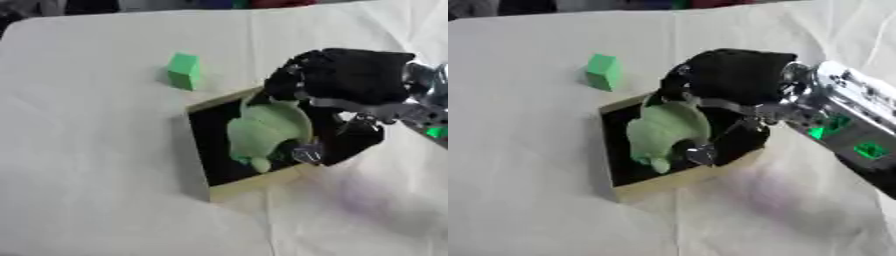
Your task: Pick up objects on the table and place them in the box.
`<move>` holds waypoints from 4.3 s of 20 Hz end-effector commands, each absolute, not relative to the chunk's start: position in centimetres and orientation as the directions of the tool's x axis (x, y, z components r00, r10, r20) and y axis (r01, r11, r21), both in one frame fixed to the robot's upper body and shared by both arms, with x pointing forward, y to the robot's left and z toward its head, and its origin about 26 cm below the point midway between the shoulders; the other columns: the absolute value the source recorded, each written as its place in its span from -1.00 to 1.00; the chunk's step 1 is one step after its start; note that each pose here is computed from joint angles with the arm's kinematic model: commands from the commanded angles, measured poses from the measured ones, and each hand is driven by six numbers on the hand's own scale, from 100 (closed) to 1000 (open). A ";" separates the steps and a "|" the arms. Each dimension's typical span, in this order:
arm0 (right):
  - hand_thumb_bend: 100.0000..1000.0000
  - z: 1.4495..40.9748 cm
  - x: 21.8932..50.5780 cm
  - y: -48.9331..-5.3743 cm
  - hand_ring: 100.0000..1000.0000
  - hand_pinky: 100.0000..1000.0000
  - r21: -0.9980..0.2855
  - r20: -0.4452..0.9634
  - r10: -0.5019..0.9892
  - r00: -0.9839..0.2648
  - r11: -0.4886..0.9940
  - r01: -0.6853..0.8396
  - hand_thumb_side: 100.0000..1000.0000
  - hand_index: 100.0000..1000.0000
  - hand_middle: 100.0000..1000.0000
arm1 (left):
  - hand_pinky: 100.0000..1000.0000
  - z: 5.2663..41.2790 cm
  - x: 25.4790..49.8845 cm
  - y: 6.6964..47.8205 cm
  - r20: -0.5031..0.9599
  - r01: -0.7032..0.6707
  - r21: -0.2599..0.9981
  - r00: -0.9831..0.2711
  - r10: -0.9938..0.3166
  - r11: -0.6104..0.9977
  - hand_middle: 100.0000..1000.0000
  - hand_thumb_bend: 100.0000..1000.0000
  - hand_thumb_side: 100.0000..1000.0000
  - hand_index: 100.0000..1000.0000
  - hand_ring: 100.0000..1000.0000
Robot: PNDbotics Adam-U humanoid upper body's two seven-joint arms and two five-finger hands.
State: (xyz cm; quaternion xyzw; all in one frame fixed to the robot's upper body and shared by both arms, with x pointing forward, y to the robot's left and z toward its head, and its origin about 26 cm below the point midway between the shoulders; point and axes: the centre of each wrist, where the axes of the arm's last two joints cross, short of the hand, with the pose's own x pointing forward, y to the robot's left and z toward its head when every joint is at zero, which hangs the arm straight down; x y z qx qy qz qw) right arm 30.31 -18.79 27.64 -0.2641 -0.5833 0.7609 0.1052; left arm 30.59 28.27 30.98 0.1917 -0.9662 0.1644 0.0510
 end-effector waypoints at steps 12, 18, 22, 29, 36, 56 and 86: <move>-0.49 27.8 31.4 -19.2 0.63 0.56 -0.859 -0.454 0.460 -0.763 -0.453 0.237 -0.02 1.00 0.56 | 0.56 31.8 30.2 28.2 0.129 -0.378 -0.301 -0.926 -0.355 0.876 0.54 -0.73 1.00 0.94 0.47; -0.55 28.3 31.1 -19.3 0.62 0.56 -0.871 -0.459 0.478 -0.749 -0.409 0.273 0.00 1.00 0.54 | 0.56 31.8 30.2 28.3 0.130 -0.380 -0.302 -0.925 -0.357 0.874 0.54 -0.73 1.00 0.94 0.47; -0.64 29.5 30.0 -19.1 0.60 0.56 -0.890 -0.448 0.492 -0.747 -0.329 0.317 0.04 0.95 0.49 | 0.56 31.8 30.2 28.3 0.129 -0.381 -0.302 -0.925 -0.359 0.874 0.54 -0.73 1.00 0.94 0.47; -0.83 31.5 29.7 -19.5 0.56 0.57 -0.907 -0.400 0.542 -0.739 -0.116 0.405 0.15 0.85 0.39 | 0.56 31.7 30.2 28.4 0.131 -0.385 -0.302 -0.923 -0.362 0.872 0.54 -0.74 1.00 0.94 0.47; -0.92 33.7 29.5 -20.0 0.61 0.59 -0.882 -0.285 0.565 -0.774 0.162 0.443 0.65 0.88 0.46 | 0.56 31.7 30.2 28.5 0.132 -0.389 -0.301 -0.921 -0.366 0.870 0.54 -0.73 1.00 0.94 0.47; -0.73 37.4 29.0 -23.2 0.77 0.65 -0.335 0.025 0.406 -0.914 0.864 0.375 1.00 1.00 0.70 | 0.56 31.5 30.1 28.9 0.134 -0.411 -0.309 -0.912 -0.389 0.858 0.54 -0.73 1.00 0.94 0.47; -0.64 35.2 29.3 -28.3 0.74 0.65 0.007 0.112 0.300 -0.947 0.953 0.303 1.00 1.00 0.66 | 0.56 30.4 30.1 29.6 0.166 -0.467 -0.330 -0.884 -0.437 0.820 0.53 -0.69 1.00 0.94 0.47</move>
